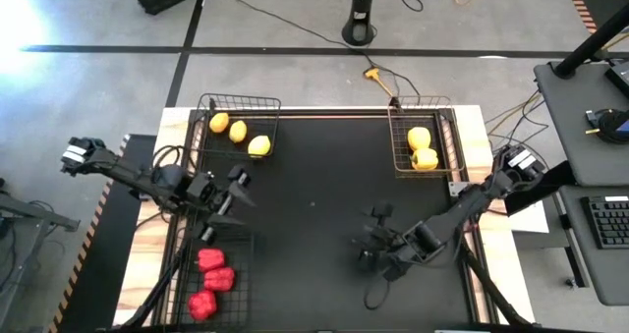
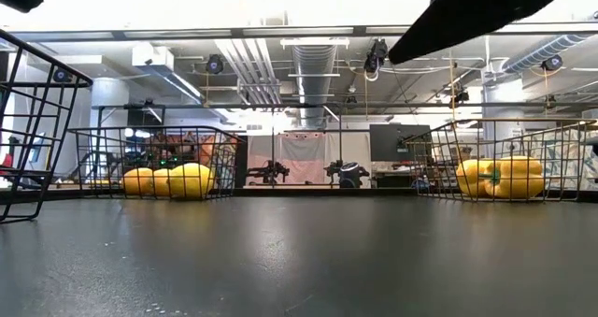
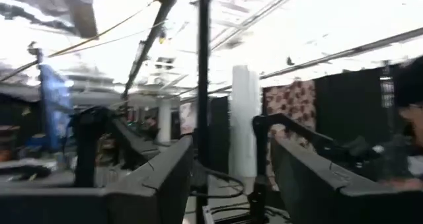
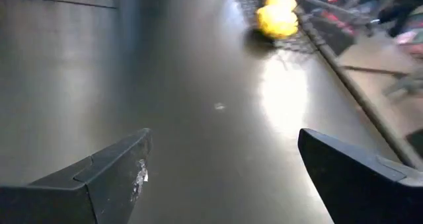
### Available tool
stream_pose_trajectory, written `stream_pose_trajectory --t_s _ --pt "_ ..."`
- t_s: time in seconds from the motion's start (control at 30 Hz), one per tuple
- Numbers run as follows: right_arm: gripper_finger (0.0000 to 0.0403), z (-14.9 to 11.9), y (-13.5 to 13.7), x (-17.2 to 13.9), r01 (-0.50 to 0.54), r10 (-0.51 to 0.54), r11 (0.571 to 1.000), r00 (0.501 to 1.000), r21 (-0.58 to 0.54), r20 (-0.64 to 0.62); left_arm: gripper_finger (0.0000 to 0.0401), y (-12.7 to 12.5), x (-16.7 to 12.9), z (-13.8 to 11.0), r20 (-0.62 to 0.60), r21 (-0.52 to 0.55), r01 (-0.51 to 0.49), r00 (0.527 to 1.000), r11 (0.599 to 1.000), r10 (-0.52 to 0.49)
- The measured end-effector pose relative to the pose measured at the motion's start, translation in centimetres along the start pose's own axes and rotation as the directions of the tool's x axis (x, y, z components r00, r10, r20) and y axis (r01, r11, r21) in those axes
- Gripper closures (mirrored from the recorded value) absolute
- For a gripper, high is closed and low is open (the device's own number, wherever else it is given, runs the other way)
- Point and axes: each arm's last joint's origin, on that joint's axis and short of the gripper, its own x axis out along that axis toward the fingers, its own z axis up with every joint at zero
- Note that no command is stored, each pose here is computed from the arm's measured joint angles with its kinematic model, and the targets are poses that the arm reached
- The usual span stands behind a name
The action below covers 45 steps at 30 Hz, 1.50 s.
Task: Sort produce into baskets
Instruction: Return to Home Position
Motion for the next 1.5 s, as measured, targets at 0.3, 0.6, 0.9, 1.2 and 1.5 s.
stream_pose_trajectory --t_s 0.3,0.6,0.9,1.2,1.5 --pt "0.003 -1.6 -3.7 0.9 0.23 -0.234 0.971 0.97 0.072 0.06 0.0216 -0.6 -3.4 0.1 0.011 0.038 0.07 0.997 0.997 -0.07" --pt "0.003 -5.7 -6.4 -1.0 -0.096 -0.018 0.955 0.926 0.282 0.376 0.0216 -0.8 -8.4 0.3 0.012 0.051 -0.072 0.997 0.996 0.072" --pt "0.003 -8.1 -8.0 -1.0 -0.18 0.025 0.952 0.853 0.248 0.521 0.0216 -0.8 -10.8 0.7 -0.026 0.075 -0.211 0.977 0.975 0.214" --pt "0.003 -12.6 -10.0 -3.6 -0.441 0.115 0.833 0.727 0.332 0.677 0.0216 -0.7 -12.2 0.3 -0.091 0.1 -0.279 0.953 0.955 0.288" --pt "0.003 -11.8 -10.8 -3.2 -0.317 -0.005 0.873 0.755 0.371 0.655 0.0231 -0.1 -12.5 -1.7 -0.131 0.122 -0.392 0.904 0.912 0.407"
